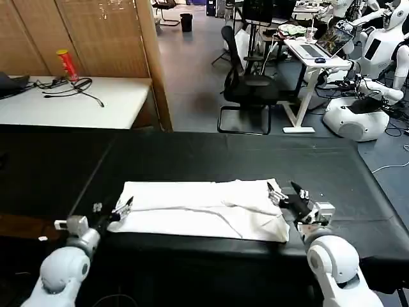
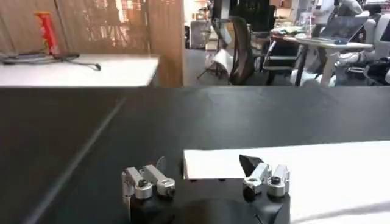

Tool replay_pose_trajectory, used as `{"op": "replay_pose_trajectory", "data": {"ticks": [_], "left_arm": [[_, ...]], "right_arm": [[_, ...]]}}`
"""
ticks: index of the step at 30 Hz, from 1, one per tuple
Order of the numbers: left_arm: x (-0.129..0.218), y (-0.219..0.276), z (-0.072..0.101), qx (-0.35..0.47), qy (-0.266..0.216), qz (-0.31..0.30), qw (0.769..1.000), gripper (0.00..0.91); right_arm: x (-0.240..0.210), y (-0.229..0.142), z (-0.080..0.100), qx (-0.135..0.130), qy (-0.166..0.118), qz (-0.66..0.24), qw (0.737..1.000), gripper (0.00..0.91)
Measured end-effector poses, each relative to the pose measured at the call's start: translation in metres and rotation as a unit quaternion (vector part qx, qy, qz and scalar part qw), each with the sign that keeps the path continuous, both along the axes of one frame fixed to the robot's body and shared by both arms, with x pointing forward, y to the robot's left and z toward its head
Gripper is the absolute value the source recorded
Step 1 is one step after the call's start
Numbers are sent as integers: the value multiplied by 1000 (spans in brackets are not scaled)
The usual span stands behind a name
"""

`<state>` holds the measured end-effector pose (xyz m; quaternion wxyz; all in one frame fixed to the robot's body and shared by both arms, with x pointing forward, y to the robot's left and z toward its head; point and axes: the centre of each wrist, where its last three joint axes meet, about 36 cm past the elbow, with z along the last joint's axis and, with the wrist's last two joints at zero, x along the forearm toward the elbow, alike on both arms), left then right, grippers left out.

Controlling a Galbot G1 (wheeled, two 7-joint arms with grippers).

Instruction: Fold and organize the clothes.

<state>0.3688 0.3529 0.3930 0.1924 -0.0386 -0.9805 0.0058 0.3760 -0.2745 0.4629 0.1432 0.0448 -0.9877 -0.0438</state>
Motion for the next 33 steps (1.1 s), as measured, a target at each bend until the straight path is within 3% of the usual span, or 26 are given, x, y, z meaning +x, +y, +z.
{"op": "replay_pose_trajectory", "data": {"ticks": [10,11,24,27,31,32,33], "left_arm": [[-6,1,-14,-31,13,12,999,878],[-6,1,-14,-34,12,13,999,819],[-3,4,-19,-91,22,23,995,624],[-4,4,-21,-77,23,23,996,497],[-6,2,-24,-45,23,20,999,449],[-6,2,-25,-37,23,20,999,380],[-6,2,-25,-31,23,20,999,205]], "right_arm": [[-4,1,2,0,-3,1,1000,878],[-4,1,2,0,-4,0,1000,878],[-8,4,1,-7,-10,1,1000,878],[-9,4,0,-11,-12,4,1000,878],[-9,5,0,-14,-14,5,1000,878],[-9,4,0,-14,-14,6,1000,878],[-9,4,0,-14,-15,6,1000,878]]}}
